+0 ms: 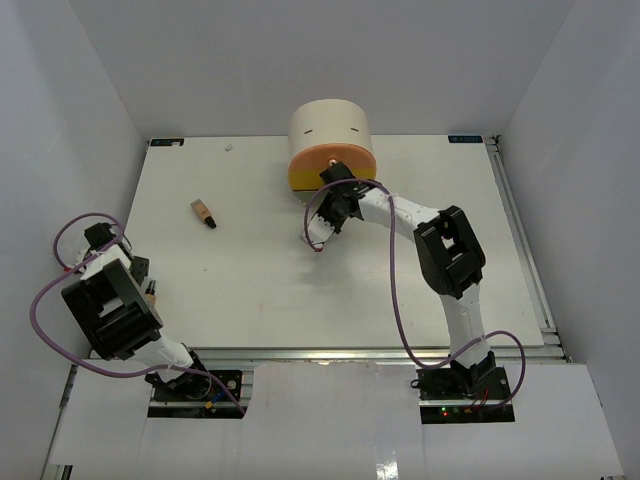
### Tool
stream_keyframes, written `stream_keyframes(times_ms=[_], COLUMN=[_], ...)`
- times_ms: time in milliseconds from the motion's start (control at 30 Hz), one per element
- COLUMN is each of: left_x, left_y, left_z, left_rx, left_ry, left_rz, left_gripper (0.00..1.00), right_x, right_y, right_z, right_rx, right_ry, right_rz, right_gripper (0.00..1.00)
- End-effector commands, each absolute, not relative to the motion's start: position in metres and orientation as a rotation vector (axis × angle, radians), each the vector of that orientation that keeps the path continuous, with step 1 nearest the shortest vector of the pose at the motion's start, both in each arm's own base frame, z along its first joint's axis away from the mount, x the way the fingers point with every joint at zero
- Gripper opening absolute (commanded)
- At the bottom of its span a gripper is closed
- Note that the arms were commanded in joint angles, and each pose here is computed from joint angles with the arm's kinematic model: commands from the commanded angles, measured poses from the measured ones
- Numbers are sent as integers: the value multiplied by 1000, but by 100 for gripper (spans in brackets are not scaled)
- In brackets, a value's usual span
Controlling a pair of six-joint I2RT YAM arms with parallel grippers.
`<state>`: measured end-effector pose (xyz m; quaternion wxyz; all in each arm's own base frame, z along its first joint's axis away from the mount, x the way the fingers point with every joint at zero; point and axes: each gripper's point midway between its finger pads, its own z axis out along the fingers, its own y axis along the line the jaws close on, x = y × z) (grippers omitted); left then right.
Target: Organize the makeup
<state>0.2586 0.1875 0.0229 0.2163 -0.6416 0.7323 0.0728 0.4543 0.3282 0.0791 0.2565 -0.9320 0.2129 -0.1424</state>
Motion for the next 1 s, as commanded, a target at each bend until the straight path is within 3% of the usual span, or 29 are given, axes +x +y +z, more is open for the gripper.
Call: stream_keyframes(times_ms=[0,333,533,667,833,967], left_x=[252,253,255,257,258,259], left_y=[165,164,163,163,162,162], left_z=[9,9,10,11,12,13], left_rx=[-1807,-1801,-1789,-1782,-1776,-1772], left_ry=[2095,2100,2104,2101,2103,2101], left_rz=[129,124,111,104,94,92], left_gripper=[67,67,68,68,68,68], right_x=[412,361,363,349,338,340], right_y=[336,346,365,384,375,352], right_z=[87,72,104,146,162,149], right_rx=[-2565,-2591,-2417,-2109,-1722,-1158], right_ry=[515,521,772,1194,1630,2002], right_rz=[-314,-245,-108,186,544,693], right_gripper=[11,12,37,53,56,57])
